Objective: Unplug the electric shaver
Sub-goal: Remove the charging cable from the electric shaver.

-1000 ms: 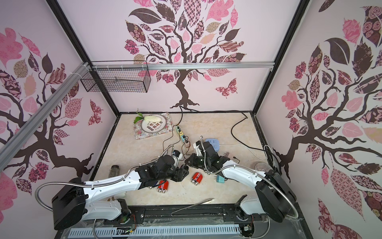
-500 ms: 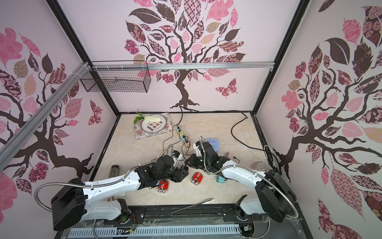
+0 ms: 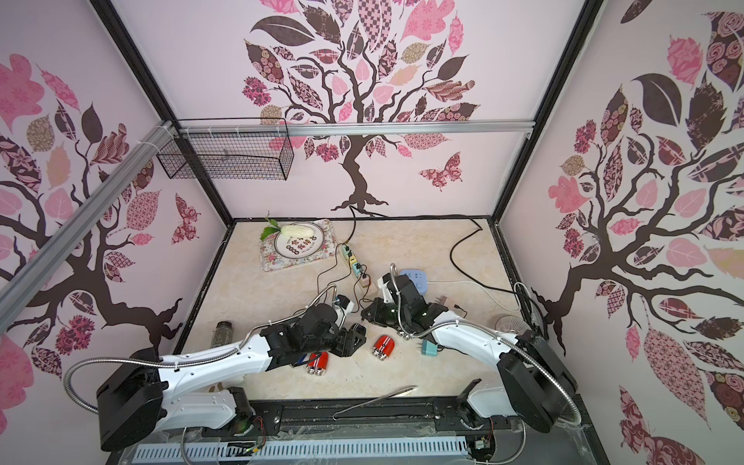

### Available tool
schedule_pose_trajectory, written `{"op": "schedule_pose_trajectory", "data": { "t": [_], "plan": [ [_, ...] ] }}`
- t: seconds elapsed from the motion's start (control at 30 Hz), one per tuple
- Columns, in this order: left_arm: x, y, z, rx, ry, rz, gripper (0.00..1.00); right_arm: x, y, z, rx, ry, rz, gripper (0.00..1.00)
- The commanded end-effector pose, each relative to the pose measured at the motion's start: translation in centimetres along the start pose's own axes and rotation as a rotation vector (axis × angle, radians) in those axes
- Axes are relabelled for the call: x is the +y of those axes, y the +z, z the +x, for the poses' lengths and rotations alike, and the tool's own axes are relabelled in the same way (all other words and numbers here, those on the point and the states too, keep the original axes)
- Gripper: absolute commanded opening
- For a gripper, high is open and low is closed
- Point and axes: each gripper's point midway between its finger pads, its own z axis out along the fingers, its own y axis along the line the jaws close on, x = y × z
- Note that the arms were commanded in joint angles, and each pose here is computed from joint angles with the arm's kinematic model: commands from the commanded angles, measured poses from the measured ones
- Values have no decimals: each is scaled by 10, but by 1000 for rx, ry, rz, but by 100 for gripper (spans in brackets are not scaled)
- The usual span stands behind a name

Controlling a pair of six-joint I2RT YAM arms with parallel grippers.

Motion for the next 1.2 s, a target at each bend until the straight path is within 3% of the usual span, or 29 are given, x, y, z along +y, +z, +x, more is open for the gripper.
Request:
{"op": "schedule_pose_trajectory", "data": {
  "t": [0.0,0.8,1.17],
  "plan": [
    [-2,-3,1,-8,19,21,15,9,-2,-15,-38,-9,-7,8],
    [10,11,17,71,24,-38,15,-26,-26,-27,-98,41,53,8],
    [11,24,24,119,103,-154,16,-55,-26,-15,-95,66,132,8]
  ]
}}
